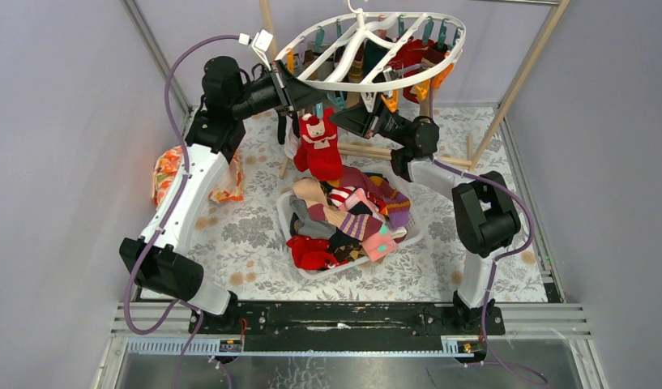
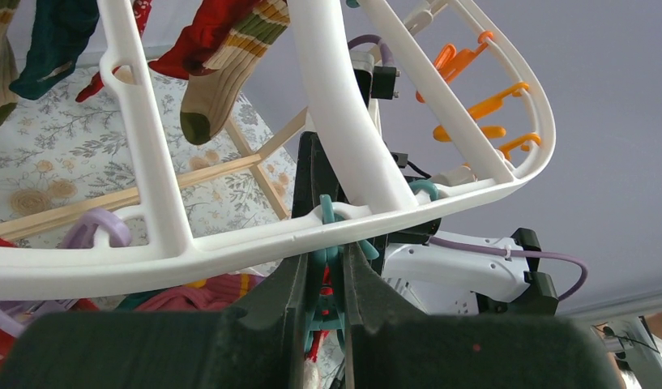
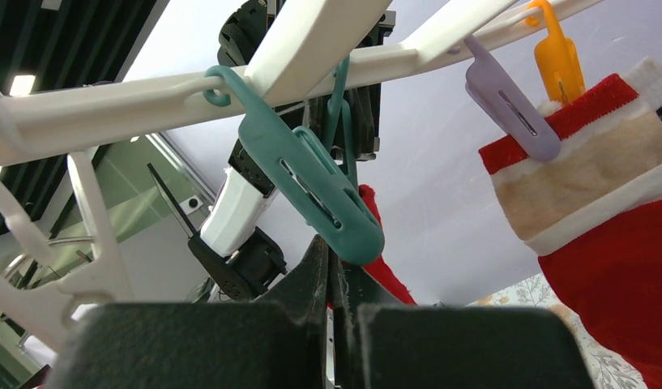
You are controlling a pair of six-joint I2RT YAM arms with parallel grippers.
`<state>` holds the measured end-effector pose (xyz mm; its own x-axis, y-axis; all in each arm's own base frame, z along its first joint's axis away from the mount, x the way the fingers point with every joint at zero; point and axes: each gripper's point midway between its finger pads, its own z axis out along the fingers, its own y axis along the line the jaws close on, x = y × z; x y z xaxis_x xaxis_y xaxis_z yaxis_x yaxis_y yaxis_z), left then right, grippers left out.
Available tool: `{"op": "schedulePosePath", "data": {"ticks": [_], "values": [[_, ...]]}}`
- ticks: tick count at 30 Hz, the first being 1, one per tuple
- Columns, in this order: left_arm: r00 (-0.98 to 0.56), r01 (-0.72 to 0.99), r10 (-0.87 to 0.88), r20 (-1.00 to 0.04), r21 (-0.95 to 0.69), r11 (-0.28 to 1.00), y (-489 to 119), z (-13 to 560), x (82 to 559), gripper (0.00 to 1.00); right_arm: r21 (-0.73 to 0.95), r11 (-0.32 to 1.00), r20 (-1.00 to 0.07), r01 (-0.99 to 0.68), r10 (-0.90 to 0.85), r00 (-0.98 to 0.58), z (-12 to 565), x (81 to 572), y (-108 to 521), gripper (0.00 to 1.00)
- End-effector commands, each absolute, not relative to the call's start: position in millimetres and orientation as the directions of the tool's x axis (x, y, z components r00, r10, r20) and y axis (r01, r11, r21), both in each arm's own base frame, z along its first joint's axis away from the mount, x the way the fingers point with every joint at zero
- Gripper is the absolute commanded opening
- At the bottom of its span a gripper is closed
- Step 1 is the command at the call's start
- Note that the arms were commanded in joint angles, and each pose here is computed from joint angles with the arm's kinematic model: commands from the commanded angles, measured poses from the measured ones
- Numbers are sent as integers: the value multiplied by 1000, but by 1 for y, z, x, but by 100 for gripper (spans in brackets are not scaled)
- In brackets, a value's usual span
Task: Clip the socks to the hanger
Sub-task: Clamp the sock onto the hanger.
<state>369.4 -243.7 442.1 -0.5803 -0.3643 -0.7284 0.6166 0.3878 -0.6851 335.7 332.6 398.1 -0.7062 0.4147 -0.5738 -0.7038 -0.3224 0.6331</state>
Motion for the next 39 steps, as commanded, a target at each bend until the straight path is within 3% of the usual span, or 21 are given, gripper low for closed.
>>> {"op": "schedulePosePath", "data": {"ticks": [1,22,27,36,39], "values": [[-579,664,-338,-742,-670,332,-247,452,355,0,485,-369,-626,-793,487,-609,430,321,321,0],[-568,669,-330,-754,-657,348,-245,451,353,0,412,-326,-605,-851,601,-523,444,322,330,0],[-543,660,-346,-765,-643,389,-240,450,356,4,394,-302,-590,-868,641,-491,450,323,327,0],[-501,652,-359,-787,-617,442,-234,455,361,43,395,-315,-588,-863,635,-501,452,318,329,0],[-493,655,-352,-796,-606,452,-232,455,359,50,394,-317,-577,-863,645,-501,455,319,328,2]]}}
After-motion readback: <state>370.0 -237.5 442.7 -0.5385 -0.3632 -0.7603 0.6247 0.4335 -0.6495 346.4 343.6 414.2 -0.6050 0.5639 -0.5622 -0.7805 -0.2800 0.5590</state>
